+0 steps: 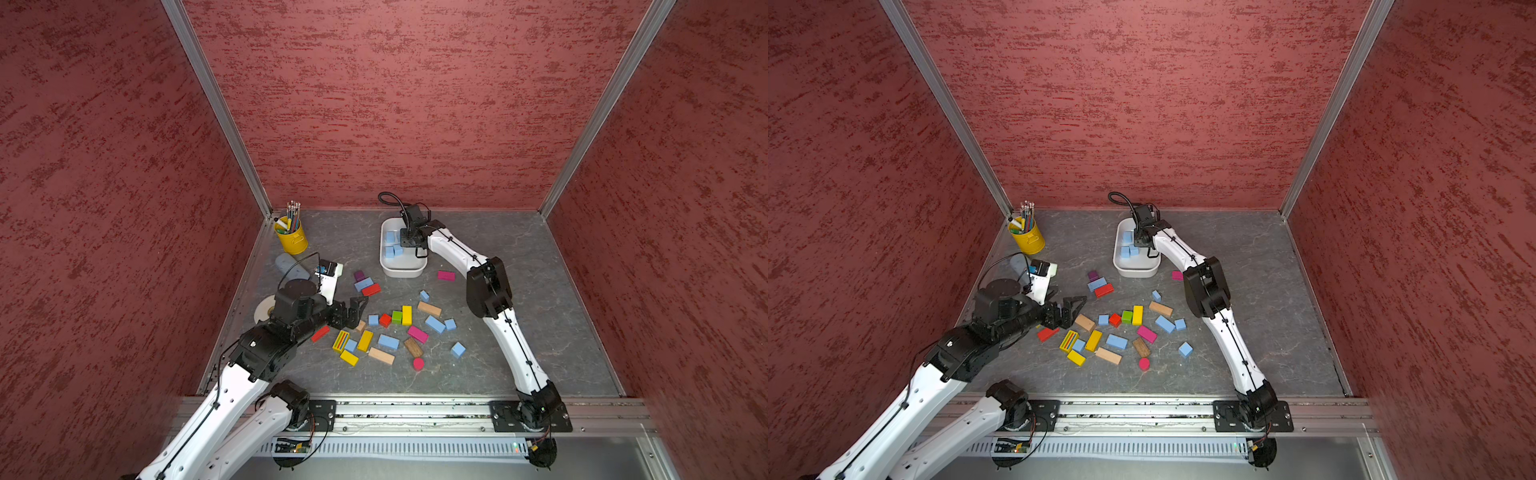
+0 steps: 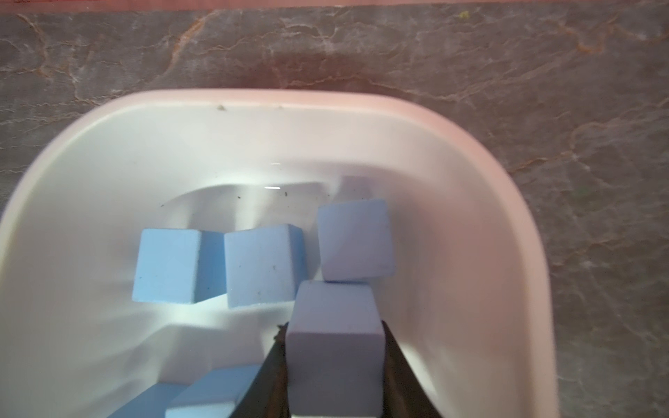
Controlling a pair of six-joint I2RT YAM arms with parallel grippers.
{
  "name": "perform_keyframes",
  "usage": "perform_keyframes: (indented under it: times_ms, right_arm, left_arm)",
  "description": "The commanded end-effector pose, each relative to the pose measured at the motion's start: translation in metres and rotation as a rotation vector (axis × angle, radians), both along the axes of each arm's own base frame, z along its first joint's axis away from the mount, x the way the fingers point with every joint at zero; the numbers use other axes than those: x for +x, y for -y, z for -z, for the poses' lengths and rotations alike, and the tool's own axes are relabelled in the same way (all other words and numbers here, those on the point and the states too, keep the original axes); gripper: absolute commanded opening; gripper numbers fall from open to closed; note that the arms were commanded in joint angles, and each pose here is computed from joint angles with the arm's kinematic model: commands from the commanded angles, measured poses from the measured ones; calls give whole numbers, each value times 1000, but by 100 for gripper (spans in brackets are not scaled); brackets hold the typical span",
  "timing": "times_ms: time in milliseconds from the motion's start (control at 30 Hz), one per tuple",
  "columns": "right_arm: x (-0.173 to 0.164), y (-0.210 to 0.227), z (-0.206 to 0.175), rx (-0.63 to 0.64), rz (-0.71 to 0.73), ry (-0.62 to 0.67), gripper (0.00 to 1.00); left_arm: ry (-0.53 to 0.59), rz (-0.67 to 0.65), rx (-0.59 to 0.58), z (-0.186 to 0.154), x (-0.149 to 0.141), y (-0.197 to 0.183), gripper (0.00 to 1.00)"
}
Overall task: Pick out the blue building blocks
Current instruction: Place the building block in the storage box.
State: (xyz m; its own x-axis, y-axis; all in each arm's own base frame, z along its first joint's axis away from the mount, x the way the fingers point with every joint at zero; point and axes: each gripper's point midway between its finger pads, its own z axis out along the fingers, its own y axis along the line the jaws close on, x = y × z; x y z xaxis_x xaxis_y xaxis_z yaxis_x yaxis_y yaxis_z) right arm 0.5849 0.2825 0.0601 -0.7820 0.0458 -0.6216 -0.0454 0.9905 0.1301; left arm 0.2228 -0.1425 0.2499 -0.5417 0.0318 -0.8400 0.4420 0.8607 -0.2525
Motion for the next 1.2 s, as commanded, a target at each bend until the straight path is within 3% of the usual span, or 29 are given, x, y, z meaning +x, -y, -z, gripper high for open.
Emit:
perform_keyframes:
  times_ms: [0, 167, 600, 833, 1167]
  right_arm:
    - [9, -7, -33, 70, 3, 59, 16]
    - [3, -11, -37, 76, -5, 46, 17]
    - [-20, -15, -2, 18, -24, -36, 21]
    - [-21, -20, -6, 42, -35, -31, 34]
    - [-18, -19, -44, 61, -30, 28, 46]
  left_arm:
    - [15, -1, -16, -2, 0, 0, 100]
    - [20, 1, -19, -4, -1, 0, 100]
    - [25, 3, -26, -5, -2, 0, 100]
    - [27, 2, -27, -6, -3, 0, 99]
    - [26, 1, -28, -6, -3, -1, 100]
